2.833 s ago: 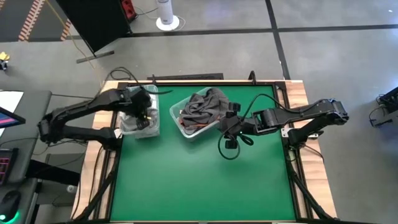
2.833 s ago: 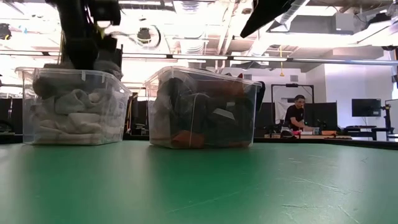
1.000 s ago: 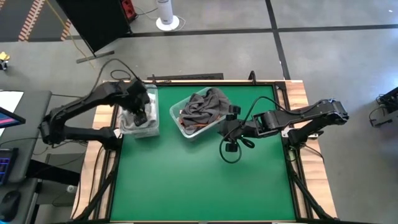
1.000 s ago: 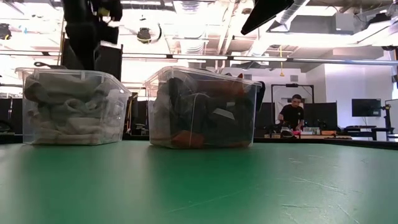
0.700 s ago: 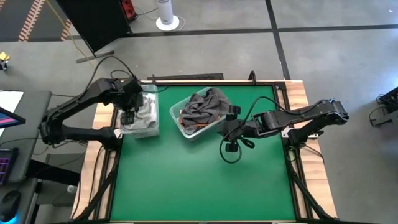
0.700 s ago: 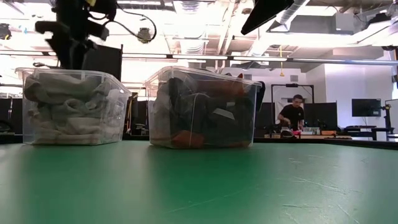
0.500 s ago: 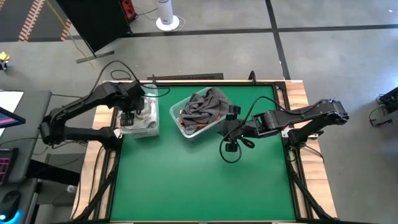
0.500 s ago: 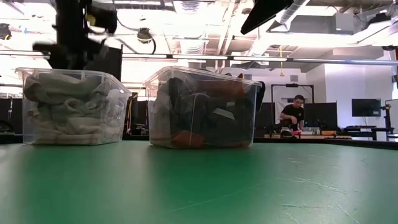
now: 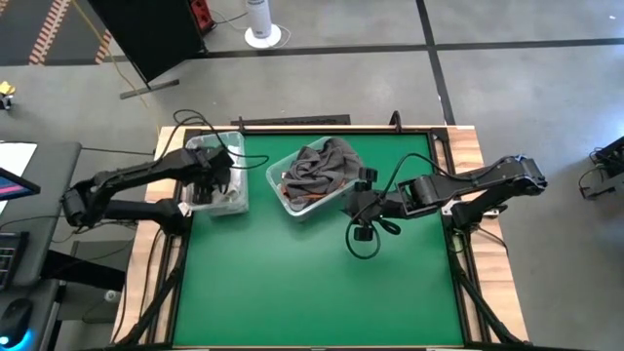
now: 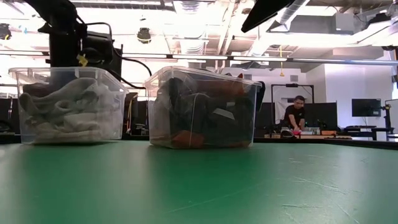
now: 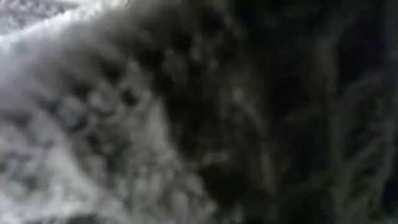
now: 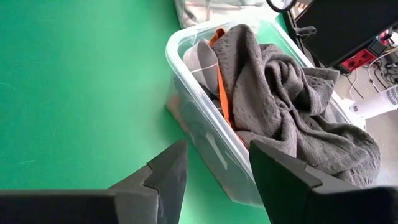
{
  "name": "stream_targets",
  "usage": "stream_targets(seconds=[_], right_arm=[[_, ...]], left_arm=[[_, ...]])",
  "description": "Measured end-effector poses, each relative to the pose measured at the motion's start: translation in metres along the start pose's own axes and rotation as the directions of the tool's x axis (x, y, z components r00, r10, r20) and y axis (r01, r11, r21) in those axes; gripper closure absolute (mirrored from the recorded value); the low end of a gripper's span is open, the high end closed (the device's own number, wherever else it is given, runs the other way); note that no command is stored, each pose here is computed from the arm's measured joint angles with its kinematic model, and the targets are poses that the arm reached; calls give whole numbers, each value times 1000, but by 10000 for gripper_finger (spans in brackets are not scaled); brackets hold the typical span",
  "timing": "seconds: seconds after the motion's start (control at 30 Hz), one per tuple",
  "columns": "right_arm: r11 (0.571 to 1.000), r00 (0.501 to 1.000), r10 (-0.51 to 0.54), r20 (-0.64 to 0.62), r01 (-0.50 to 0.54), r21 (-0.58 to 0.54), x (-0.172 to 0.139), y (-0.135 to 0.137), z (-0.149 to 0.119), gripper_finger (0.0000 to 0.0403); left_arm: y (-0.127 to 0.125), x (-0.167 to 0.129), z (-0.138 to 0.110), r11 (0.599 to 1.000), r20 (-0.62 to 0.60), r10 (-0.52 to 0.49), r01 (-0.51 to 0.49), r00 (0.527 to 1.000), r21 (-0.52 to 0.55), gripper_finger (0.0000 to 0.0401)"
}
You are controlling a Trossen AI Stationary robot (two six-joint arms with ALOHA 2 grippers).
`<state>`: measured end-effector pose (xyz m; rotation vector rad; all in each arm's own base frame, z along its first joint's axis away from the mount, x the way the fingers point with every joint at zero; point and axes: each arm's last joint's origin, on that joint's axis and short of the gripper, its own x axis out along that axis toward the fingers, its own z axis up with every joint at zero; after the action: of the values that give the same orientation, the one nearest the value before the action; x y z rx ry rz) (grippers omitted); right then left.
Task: Sort towels by color in basket
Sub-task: Put the light gray towel into the left transparent bin
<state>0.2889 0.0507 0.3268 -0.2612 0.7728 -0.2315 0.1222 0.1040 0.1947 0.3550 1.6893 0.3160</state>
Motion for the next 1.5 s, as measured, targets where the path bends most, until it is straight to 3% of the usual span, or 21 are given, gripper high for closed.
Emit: stream_targets(seconds=[0.23,0.5,0.63,0.7,0.77,0.9,1.27,1.4,1.5], right_arm=[[1000,1000,-3,-1,3,2,0,-1,0,195],[1000,1000,-12,2,12,3,2,-5,1,195],[1000,1000,-16,-1,16,6,3,-6,0,195],[1000,1000,-17,-2,17,5,3,-7,0,195],[1000,1000,-16,-2,16,7,3,-6,0,195],[1000,1000,-16,-2,16,8,3,-6,0,195],[999,999,-4,45,2,40,1,-2,5,195],[996,990,-1,144,-12,90,2,-3,16,195],[995,982,-10,191,-9,96,16,-5,23,195]], left_arm=[[11,-22,1,998,-28,37,-38,999,-42,168],[40,-81,2,990,64,115,-109,991,-91,168],[53,-106,0,975,127,170,-148,977,-164,168],[57,-117,0,972,191,157,-117,969,-205,168],[56,-123,1,978,290,83,-21,953,-209,168],[49,-119,4,979,388,-59,130,920,-159,168],[14,-39,17,967,323,-150,207,934,-151,168],[16,-45,13,961,292,-150,208,945,-180,168],[26,-70,9,957,286,-134,199,949,-210,168]])
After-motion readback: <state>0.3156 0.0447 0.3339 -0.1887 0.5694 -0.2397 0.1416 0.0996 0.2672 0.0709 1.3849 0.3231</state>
